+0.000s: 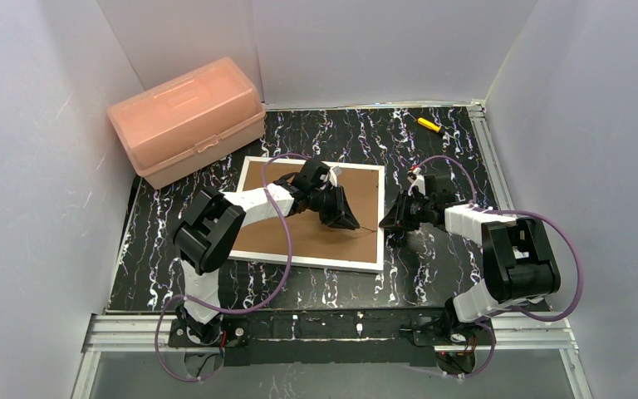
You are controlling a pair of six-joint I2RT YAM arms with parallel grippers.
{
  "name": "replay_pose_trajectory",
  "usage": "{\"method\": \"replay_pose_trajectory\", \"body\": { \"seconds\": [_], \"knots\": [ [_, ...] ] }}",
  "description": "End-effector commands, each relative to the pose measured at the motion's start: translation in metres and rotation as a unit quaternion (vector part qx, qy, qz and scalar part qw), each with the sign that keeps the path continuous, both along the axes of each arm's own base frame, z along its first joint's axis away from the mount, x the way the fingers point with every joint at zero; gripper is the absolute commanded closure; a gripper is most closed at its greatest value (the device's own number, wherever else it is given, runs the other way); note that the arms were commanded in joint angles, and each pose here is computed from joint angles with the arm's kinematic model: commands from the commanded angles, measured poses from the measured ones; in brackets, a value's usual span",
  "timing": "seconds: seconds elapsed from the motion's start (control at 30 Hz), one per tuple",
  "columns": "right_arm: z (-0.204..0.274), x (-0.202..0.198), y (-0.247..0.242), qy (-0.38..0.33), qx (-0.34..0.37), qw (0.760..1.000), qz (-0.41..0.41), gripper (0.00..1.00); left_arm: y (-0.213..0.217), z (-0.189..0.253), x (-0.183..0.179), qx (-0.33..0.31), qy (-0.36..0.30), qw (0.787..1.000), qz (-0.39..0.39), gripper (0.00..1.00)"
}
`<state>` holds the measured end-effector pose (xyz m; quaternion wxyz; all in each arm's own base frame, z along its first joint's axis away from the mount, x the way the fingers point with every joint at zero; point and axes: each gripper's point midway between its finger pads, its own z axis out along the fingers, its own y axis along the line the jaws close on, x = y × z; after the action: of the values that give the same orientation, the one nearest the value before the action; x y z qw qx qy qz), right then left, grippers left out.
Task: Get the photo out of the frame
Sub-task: Release the photo frame item from the photo frame.
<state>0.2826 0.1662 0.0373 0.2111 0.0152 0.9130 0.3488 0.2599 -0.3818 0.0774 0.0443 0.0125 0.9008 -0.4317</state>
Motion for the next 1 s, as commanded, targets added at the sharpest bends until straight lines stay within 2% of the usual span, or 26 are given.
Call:
{"method": "replay_pose_trajectory", "body": {
  "seconds": [0.0,0.57,0.97],
  "knots": [
    [0.009,0.004,0.009,-0.013,0.017,1.000,0.019,0.73,0.004,-0.001,-0.004,0.008,0.022,1.000,0.004,1.00],
    [0.010,0.002,0.011,-0.011,0.026,0.999,0.020,0.73,0.003,-0.012,0.003,0.008,0.030,0.999,0.039,1.00],
    [0.010,0.002,0.013,-0.009,0.031,0.999,0.022,0.73,0.001,-0.016,0.001,0.007,0.038,0.999,0.037,1.00]
  ]
}}
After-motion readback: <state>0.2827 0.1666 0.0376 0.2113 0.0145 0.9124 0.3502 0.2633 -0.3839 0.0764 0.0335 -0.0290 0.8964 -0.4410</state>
